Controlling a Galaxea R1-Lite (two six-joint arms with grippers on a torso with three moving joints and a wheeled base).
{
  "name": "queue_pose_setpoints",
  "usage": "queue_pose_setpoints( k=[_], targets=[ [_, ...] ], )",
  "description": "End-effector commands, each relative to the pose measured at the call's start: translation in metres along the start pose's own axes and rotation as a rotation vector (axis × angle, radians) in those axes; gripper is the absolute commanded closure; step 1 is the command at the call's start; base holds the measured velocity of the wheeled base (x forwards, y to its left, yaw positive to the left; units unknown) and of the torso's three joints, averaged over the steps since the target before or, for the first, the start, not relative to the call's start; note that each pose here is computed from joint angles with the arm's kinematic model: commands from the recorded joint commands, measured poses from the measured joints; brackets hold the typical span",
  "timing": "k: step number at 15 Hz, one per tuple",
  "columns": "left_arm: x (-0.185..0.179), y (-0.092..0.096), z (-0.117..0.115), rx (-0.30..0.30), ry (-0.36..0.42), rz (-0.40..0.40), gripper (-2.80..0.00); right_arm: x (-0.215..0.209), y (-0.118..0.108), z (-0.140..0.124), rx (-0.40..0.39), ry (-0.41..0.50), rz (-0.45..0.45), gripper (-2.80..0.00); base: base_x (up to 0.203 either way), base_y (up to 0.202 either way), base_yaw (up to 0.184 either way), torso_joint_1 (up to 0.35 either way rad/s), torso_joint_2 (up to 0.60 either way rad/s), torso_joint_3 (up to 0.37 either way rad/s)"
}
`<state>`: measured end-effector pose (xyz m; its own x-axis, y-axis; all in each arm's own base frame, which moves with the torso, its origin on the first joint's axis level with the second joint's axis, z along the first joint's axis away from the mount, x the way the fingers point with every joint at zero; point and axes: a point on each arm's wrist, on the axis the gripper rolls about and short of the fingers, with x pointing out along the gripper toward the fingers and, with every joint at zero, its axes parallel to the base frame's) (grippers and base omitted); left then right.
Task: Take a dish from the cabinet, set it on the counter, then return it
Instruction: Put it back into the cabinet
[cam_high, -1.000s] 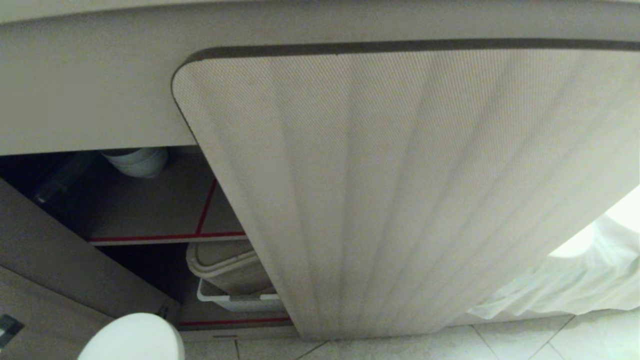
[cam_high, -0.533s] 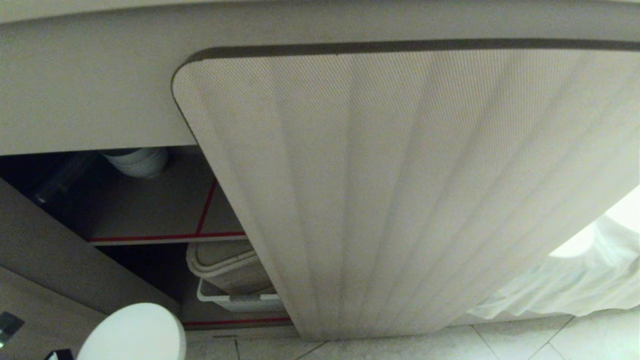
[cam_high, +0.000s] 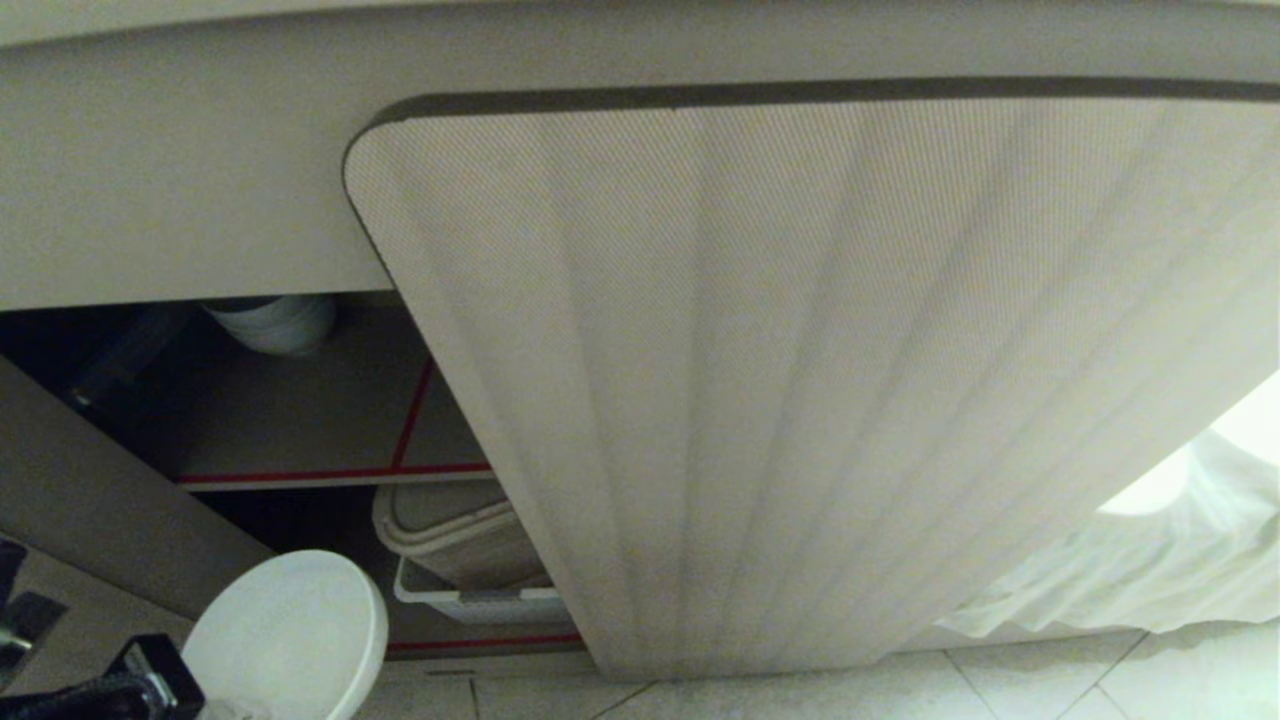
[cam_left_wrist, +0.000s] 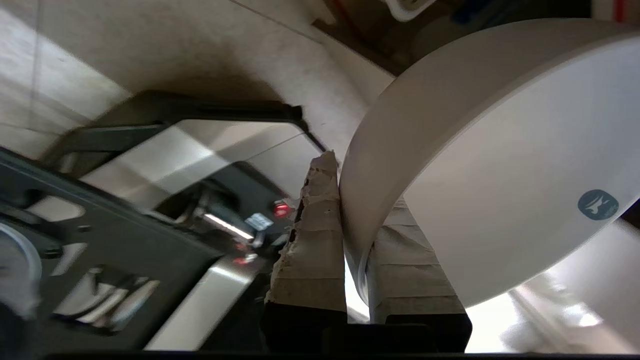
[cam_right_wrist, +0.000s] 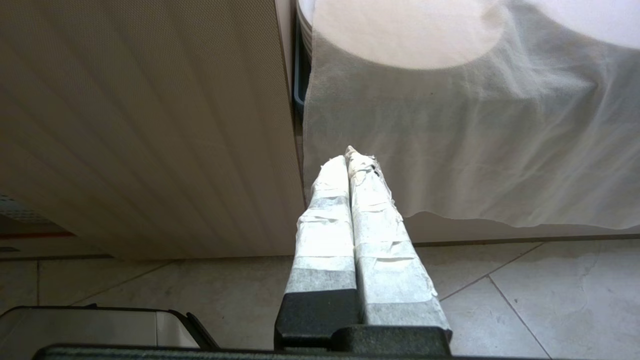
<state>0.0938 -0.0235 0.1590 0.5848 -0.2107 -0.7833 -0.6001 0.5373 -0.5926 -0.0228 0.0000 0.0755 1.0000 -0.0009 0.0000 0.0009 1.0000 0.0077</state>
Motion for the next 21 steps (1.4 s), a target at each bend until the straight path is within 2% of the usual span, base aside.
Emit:
queue_pose_setpoints(
  k=[1, 8, 11, 17, 21],
  targets=[
    [0.008, -0.008, 0.004, -0.042, -0.001, 0.011, 0.0, 0.0, 0.0, 0.0, 0.0, 0.0, 0.001, 0.0, 0.0, 0.0, 0.0, 0.0, 0.0, 0.0],
    [0.028, -0.022, 0.012, -0.13, -0.008, 0.027, 0.0, 0.0, 0.0, 0.0, 0.0, 0.0, 0.001, 0.0, 0.0, 0.0, 0.0, 0.0, 0.0, 0.0],
    [0.035, -0.025, 0.014, -0.15, -0.002, 0.047, 0.0, 0.0, 0.0, 0.0, 0.0, 0.0, -0.001, 0.0, 0.0, 0.0, 0.0, 0.0, 0.0, 0.0],
    [0.052, -0.042, 0.023, -0.194, -0.025, -0.023, 0.0, 0.0, 0.0, 0.0, 0.0, 0.0, -0.001, 0.0, 0.0, 0.0, 0.0, 0.0, 0.0, 0.0],
    [0.054, -0.052, 0.027, -0.263, -0.043, -0.031, 0.0, 0.0, 0.0, 0.0, 0.0, 0.0, 0.0, 0.0, 0.0, 0.0, 0.0, 0.0, 0.0, 0.0]
  ],
)
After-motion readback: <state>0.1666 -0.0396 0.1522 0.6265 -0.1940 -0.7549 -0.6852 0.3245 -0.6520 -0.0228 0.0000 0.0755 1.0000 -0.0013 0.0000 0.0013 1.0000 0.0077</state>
